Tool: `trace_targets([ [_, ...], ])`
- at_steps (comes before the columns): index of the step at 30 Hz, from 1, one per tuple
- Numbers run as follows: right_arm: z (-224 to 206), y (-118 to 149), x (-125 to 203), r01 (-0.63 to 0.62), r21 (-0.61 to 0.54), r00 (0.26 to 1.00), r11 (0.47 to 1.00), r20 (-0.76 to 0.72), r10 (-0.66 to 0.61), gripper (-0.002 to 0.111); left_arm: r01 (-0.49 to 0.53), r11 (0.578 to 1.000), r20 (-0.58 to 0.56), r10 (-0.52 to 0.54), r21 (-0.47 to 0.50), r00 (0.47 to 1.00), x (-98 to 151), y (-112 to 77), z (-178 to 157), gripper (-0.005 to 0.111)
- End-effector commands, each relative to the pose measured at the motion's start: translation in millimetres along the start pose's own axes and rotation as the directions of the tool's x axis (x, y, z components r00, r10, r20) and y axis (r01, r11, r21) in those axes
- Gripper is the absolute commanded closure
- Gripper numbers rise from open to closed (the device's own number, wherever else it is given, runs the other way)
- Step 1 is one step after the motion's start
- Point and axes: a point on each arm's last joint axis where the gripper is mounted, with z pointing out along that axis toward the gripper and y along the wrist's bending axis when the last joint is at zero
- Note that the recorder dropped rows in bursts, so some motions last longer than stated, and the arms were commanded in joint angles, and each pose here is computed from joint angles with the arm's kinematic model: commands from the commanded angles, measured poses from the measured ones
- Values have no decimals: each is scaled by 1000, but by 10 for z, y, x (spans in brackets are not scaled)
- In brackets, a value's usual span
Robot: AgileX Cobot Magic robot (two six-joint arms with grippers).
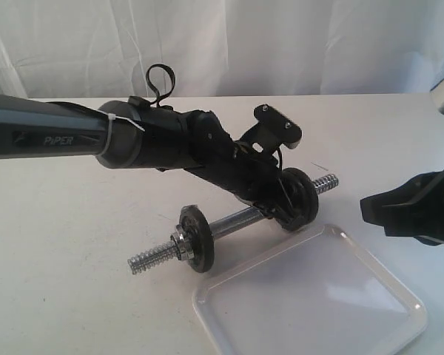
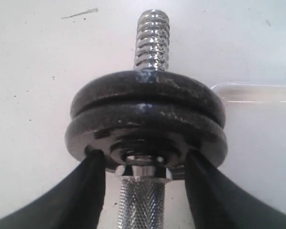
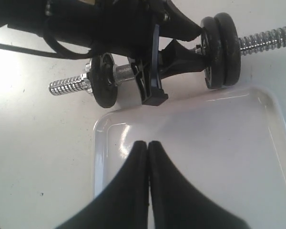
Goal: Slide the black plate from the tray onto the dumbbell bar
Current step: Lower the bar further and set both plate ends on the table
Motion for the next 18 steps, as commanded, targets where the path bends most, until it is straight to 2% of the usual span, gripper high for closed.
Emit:
trace_targets([
  [1,-9,-8,12,-6,4,1000,1000,1,6,108,21,1000,4,-21,18,1000,-36,-48,-35,51],
  [14,-9,-5,16,-6,0,1000,1000,-3,6,108,5,1000,0,-5,13,1000,-28,-25,-38,54],
  [18,-9,-5,16,-6,0,1000,1000,-3,6,108,-1,1000,7,1,28,1000,-96,-47,-153,54],
])
